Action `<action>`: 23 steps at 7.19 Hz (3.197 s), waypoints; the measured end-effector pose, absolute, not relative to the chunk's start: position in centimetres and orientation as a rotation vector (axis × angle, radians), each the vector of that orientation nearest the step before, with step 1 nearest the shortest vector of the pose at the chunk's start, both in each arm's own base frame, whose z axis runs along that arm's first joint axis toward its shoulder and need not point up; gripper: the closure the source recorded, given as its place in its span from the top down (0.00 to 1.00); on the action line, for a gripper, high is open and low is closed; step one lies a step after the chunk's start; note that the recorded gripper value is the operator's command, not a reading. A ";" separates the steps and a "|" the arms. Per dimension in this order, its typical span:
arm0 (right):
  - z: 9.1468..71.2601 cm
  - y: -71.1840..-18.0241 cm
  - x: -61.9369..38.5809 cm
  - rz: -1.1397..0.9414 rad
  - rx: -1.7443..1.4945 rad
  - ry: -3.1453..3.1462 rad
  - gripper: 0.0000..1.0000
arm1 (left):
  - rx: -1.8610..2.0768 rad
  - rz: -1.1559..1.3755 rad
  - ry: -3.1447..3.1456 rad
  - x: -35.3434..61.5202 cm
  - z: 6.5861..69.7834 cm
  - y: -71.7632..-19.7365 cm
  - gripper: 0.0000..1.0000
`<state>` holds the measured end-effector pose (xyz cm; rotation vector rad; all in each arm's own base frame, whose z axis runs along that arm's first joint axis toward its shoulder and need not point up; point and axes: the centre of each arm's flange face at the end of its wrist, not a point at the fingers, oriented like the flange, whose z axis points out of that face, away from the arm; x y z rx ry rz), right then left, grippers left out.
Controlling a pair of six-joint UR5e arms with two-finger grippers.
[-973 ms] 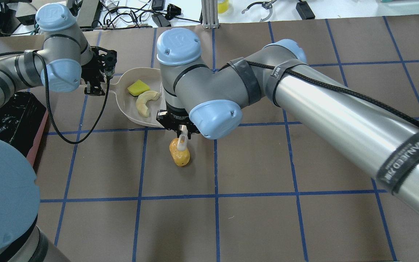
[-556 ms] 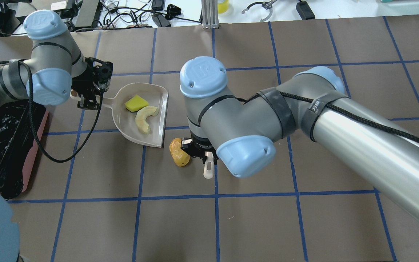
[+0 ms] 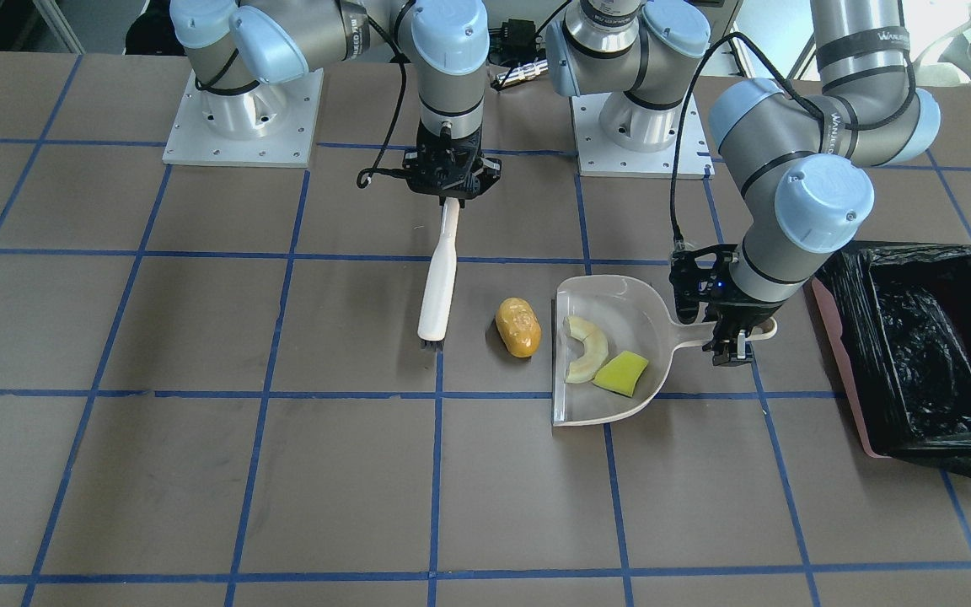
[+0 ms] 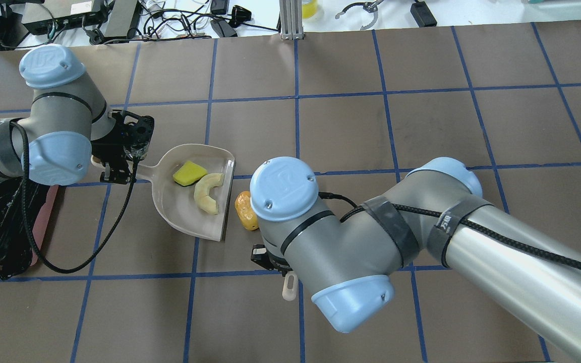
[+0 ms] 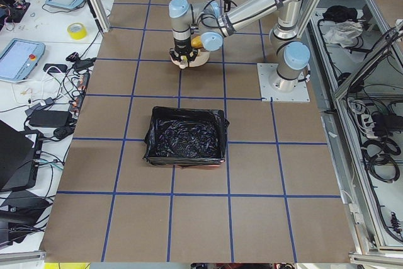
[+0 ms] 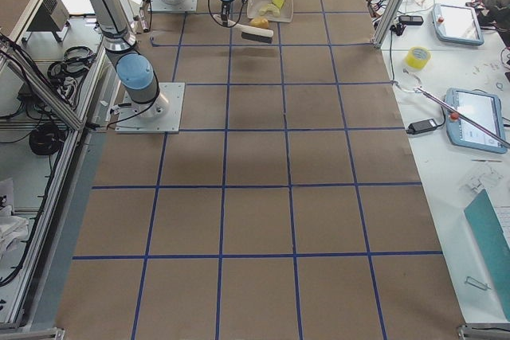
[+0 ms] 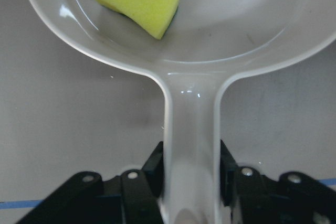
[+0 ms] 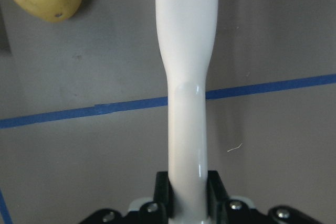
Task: Sweep and dump trash into bin
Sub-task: 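Sweep the yellow potato into the dustpan with the right gripper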
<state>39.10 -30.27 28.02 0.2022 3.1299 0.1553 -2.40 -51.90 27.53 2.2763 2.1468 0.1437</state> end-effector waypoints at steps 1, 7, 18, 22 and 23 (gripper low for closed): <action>27.0 -29.6 40.3 0.151 0.201 3.131 0.00 | 2.281 0.153 2.158 -2.0 27.2 -50.9 0.00; 25.1 -31.3 46.3 0.063 0.230 2.990 0.00 | 2.290 0.176 2.192 -2.8 25.7 -48.3 0.00; 25.3 -31.9 50.7 0.011 0.163 3.092 0.00 | 2.287 0.135 2.213 -2.8 24.6 -48.9 0.00; 25.3 -32.0 50.2 -0.011 0.101 3.134 0.00 | 2.285 0.130 2.212 -2.8 24.6 -49.0 0.00; 25.4 -32.1 50.0 -0.014 0.093 3.135 0.00 | 2.286 0.125 2.213 -2.8 24.6 -49.0 0.00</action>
